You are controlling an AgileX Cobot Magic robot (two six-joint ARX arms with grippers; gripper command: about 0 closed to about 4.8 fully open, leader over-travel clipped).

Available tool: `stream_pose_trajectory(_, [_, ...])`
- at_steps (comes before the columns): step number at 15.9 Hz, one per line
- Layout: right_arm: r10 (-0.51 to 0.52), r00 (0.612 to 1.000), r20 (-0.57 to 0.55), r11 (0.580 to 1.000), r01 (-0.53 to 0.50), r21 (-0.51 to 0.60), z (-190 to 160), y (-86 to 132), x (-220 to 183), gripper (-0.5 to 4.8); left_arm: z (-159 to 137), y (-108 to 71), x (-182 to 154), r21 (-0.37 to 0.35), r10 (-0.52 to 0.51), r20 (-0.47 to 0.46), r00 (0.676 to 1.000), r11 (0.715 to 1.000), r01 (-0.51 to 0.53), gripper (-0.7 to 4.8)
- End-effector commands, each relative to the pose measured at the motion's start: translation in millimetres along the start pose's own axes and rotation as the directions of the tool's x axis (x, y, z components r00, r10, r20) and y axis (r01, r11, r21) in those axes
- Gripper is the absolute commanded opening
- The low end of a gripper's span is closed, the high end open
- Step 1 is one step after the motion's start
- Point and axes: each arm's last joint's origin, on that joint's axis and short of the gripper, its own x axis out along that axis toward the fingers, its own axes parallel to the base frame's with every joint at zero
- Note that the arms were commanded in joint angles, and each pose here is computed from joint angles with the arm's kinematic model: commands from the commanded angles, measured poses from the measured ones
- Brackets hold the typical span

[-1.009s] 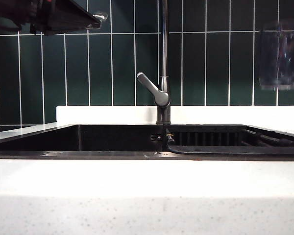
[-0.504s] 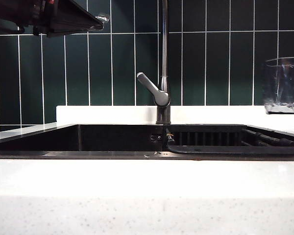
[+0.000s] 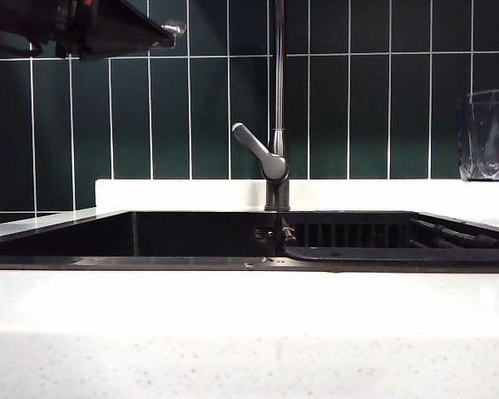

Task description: Pick up the mug next to the sink, go to the faucet to get some water, pour the water into the sink, and finally put the mug back to its place.

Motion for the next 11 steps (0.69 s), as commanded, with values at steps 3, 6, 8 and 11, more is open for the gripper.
stream_pose_trajectory(3, [0.000,1.000,0.010,0.999,0.000,-0.033,-0.3,-10.9,17.5,-0.07,2.6,-0.1,-0.4,0.016,-0.005,0.015,1.000,1.000,0.005,-0.06])
stream_pose_trajectory(6, [-0.022,1.000,0.013,0.996,0.023,-0.090,-0.5,-11.9,18.2,-0.07,2.7,0.0,-0.4,0.017,-0.005,0.015,1.000,1.000,0.005,-0.06])
stream_pose_trajectory(8, [-0.029,1.000,0.011,0.993,0.030,-0.114,-1.2,-12.9,18.0,-0.07,3.0,0.0,-0.4,0.020,-0.005,0.018,1.000,1.000,0.005,-0.06])
stream_pose_trajectory(11, [-0.028,1.000,-0.002,0.994,0.028,-0.105,-8.5,-15.0,21.1,-0.07,3.2,0.0,-0.4,0.020,-0.005,0.019,1.000,1.000,0.004,-0.05])
